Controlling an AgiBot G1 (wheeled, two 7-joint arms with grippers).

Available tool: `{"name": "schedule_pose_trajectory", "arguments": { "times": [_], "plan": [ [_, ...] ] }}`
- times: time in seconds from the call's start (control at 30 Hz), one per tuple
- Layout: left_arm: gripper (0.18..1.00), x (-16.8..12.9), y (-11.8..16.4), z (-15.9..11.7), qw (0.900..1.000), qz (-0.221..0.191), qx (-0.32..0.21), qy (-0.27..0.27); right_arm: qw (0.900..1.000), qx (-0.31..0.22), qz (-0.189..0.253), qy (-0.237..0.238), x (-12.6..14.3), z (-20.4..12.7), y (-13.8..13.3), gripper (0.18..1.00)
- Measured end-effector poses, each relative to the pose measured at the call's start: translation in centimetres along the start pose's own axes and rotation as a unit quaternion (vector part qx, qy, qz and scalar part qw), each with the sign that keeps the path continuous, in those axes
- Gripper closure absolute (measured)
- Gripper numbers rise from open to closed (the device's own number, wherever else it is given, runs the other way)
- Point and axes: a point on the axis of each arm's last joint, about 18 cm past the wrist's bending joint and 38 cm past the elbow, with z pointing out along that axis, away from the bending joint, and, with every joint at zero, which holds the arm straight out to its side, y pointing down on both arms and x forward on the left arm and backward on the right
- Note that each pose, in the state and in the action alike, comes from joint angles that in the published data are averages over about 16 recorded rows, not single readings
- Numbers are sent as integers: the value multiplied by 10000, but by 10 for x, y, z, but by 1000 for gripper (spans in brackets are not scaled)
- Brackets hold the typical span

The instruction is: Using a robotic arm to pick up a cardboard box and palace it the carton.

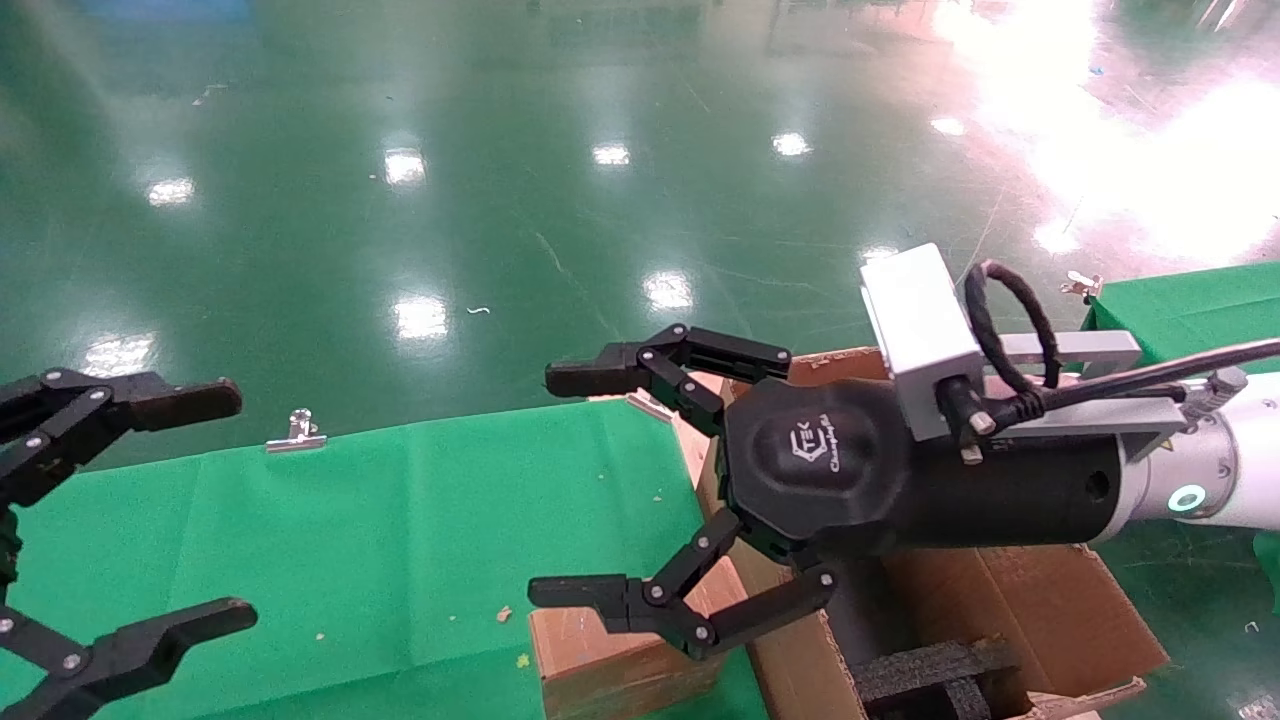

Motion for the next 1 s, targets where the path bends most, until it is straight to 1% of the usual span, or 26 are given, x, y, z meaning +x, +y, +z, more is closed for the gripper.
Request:
{"name": "schedule_pose_trajectory", "arguments": {
  "times": [0.5,0.67,0.83,1.0],
  "plan": [
    [185,0,0,0,10000,0,0,0,10000,0,0,0,0,0,0,178],
    [199,0,0,0,10000,0,0,0,10000,-11,-4,1,0,0,0,178],
    [225,0,0,0,10000,0,0,0,9999,-148,-21,-11,0,-1,3,178],
    [267,0,0,0,10000,0,0,0,9989,-468,-49,-65,1,0,12,178]
  ]
}}
